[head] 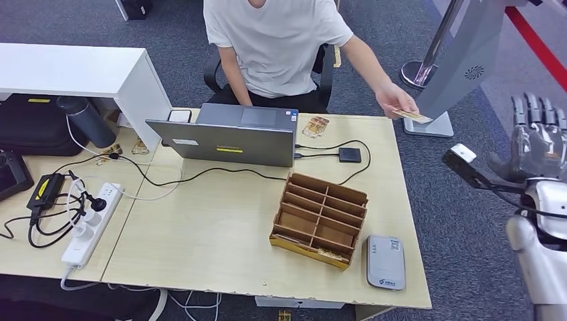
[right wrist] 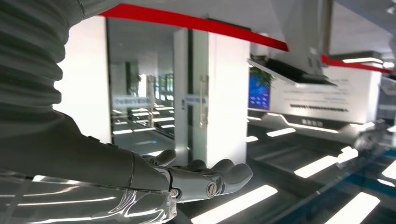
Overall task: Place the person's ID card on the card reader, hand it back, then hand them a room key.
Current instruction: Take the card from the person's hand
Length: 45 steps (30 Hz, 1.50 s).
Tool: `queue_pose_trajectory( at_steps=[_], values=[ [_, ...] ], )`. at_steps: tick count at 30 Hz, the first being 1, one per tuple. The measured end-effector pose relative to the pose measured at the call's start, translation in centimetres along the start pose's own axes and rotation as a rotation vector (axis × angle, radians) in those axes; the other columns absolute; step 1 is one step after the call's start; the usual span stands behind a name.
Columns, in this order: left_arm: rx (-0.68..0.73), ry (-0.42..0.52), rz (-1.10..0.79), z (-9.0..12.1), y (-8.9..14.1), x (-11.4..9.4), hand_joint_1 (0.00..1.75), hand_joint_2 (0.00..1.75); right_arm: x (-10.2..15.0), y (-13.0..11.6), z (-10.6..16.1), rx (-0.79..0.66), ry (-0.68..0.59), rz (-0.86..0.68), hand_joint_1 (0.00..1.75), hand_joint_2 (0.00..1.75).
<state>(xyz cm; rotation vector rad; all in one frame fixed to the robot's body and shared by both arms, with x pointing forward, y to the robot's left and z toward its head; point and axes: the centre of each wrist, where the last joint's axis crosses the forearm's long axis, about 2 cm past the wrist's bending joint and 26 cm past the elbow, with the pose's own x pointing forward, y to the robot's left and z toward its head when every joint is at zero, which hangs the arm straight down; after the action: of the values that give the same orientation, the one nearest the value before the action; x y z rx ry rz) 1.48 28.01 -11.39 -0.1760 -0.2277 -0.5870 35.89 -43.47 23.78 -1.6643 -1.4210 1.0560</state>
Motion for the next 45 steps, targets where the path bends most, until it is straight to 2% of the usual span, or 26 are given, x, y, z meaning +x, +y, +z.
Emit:
queue_pose_trajectory(
  at_steps=[7, 11, 20, 21, 24, 25, 27, 28, 31, 32, 45],
  values=[
    [-0.034, 0.024, 0.002, -0.2, -0.2, 1.1, 0.0, 1.75, 6.2, -2.4, -4.0, -0.088, -0.129, 0.017, 0.0, 1.75],
    [-0.059, 0.045, 0.003, -0.3, -0.2, 1.7, 0.0, 1.75, 8.9, -3.8, -5.4, -0.13, -0.176, 0.027, 0.0, 1.75],
    [-0.078, 0.058, 0.004, -0.4, -0.3, 2.0, 0.0, 1.75, 11.3, -4.8, -6.2, -0.155, -0.222, 0.016, 0.0, 1.75],
    [-0.079, 0.058, 0.004, -0.4, -0.3, 2.0, 0.0, 1.31, 11.4, -4.8, -6.2, -0.155, -0.224, 0.015, 0.0, 1.75],
    [-0.087, 0.048, 0.007, -0.4, -0.3, 2.1, 0.0, 0.0, 11.5, -4.8, -6.1, -0.153, -0.23, 0.008, 0.52, 1.75],
    [-0.091, 0.042, 0.009, -0.4, -0.3, 2.1, 0.0, 0.0, 11.6, -4.8, -6.1, -0.152, -0.232, 0.004, 0.7, 1.75],
    [-0.1, 0.031, 0.012, -0.4, -0.3, 2.0, 0.0, 0.0, 11.7, -4.7, -6.1, -0.146, -0.241, -0.005, 0.7, 1.75],
    [-0.103, 0.026, 0.013, -0.4, -0.3, 2.0, 0.0, 0.0, 11.7, -4.6, -6.0, -0.143, -0.245, -0.01, 0.96, 1.75],
    [-0.105, 0.021, 0.014, -0.3, -0.2, 1.9, 0.0, 1.31, 11.8, -4.5, -6.0, -0.136, -0.253, -0.017, 1.75, 1.75],
    [-0.106, 0.018, 0.015, -0.3, -0.2, 1.9, 0.0, 1.75, 11.8, -4.5, -6.0, -0.132, -0.255, -0.02, 1.75, 1.75],
    [-0.118, -0.012, 0.022, -0.3, -0.1, 1.8, 0.0, 1.75, 11.8, -4.1, -6.0, -0.101, -0.267, -0.051, 1.75, 1.75]
  ],
)
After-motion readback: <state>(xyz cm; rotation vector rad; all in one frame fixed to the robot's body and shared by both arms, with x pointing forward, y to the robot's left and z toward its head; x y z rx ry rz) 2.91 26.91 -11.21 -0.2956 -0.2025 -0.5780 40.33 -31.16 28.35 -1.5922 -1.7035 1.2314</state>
